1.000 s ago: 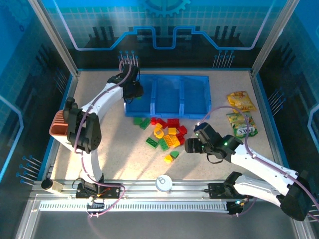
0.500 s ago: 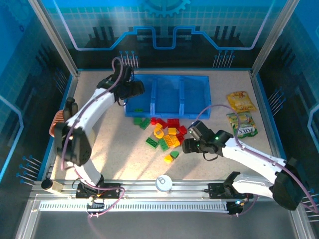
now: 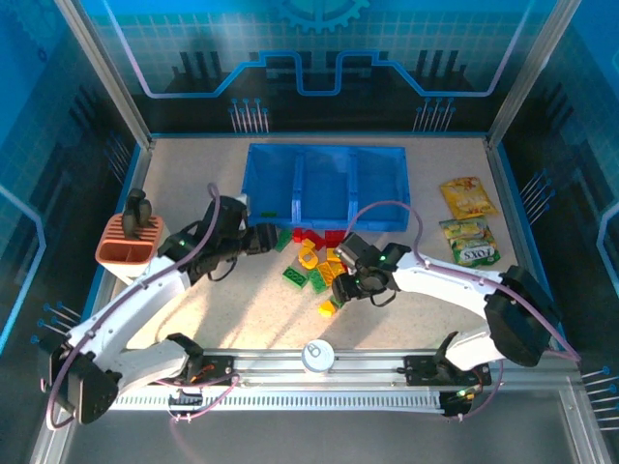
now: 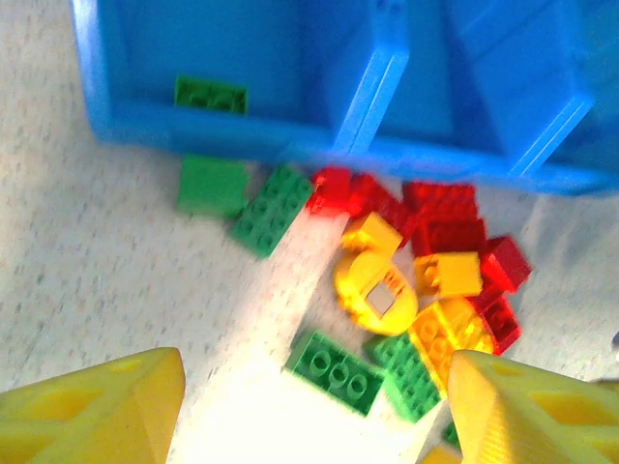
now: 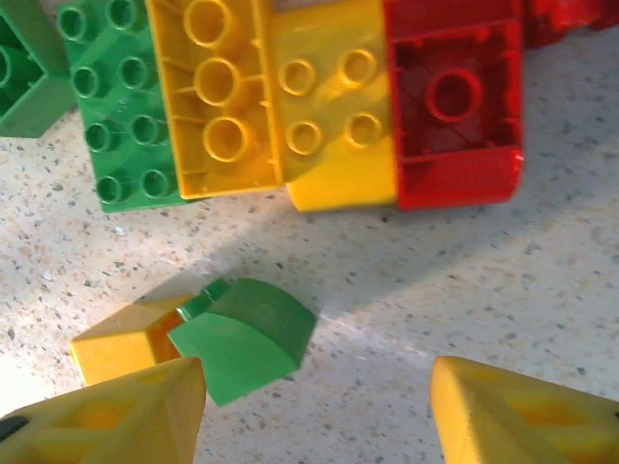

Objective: Sort the legos into containers by color
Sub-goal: Pick up the lego from the bottom-center of the table.

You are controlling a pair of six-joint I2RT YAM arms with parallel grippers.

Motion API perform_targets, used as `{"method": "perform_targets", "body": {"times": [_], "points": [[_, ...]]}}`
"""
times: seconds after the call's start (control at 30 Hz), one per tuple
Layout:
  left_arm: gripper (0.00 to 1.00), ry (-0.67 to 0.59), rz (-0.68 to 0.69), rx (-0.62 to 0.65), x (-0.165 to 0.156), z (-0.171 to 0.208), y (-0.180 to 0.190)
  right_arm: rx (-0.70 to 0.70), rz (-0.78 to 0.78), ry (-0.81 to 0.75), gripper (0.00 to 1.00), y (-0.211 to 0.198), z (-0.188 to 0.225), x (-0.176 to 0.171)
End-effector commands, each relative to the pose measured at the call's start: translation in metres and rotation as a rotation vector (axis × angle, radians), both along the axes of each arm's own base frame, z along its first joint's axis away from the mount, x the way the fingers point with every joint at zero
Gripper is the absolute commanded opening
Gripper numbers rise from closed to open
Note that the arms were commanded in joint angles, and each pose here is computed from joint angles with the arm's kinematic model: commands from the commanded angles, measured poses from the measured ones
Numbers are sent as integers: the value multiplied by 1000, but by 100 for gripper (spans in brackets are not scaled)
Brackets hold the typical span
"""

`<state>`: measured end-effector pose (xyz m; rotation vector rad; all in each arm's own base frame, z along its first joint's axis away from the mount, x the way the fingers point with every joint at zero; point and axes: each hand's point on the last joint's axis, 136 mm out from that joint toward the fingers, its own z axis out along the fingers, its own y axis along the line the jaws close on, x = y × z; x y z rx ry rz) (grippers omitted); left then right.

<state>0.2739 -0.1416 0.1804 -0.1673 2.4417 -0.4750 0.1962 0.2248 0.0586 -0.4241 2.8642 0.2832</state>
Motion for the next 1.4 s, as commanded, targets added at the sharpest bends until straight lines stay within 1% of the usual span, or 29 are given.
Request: {"method": "perform_targets", "body": {"times": [0.0, 0.2, 0.43, 0.53, 0.67, 0.77, 0.83, 0.9, 1.0, 1.2, 1.37], "points": [[73, -1, 20, -27, -19, -3, 7, -11, -3, -15, 63, 10, 3, 4], [72, 30, 31, -24, -40, -21, 16, 12, 15, -38, 62, 24, 11, 8], [71, 53, 48, -72, -49, -30, 16, -7, 47, -70, 62, 40, 20, 23], [71, 53, 51, -72, -52, -29, 18, -14, 78, -58, 58, 49, 23, 24], [71, 37, 56, -67, -58, -25, 24, -17, 183, -55, 59, 62, 24, 9], [71, 35, 57, -75, -62, -24, 26, -35, 236, -31, 59, 63, 18, -7], [71, 37, 59, -79, -62, -25, 26, -66, 251, -12, 58, 58, 12, -15], [71, 40, 61, -79, -63, -26, 26, -101, 270, 5, 54, 55, 6, -25], [71, 40, 65, -71, -62, -28, 27, -137, 283, 12, 52, 53, 0, -36], [71, 42, 65, -62, -60, -30, 27, -187, 255, 31, 52, 46, -11, -45], [71, 44, 74, -44, -61, -33, 31, -218, 261, 51, 53, 47, -21, -53]]}}
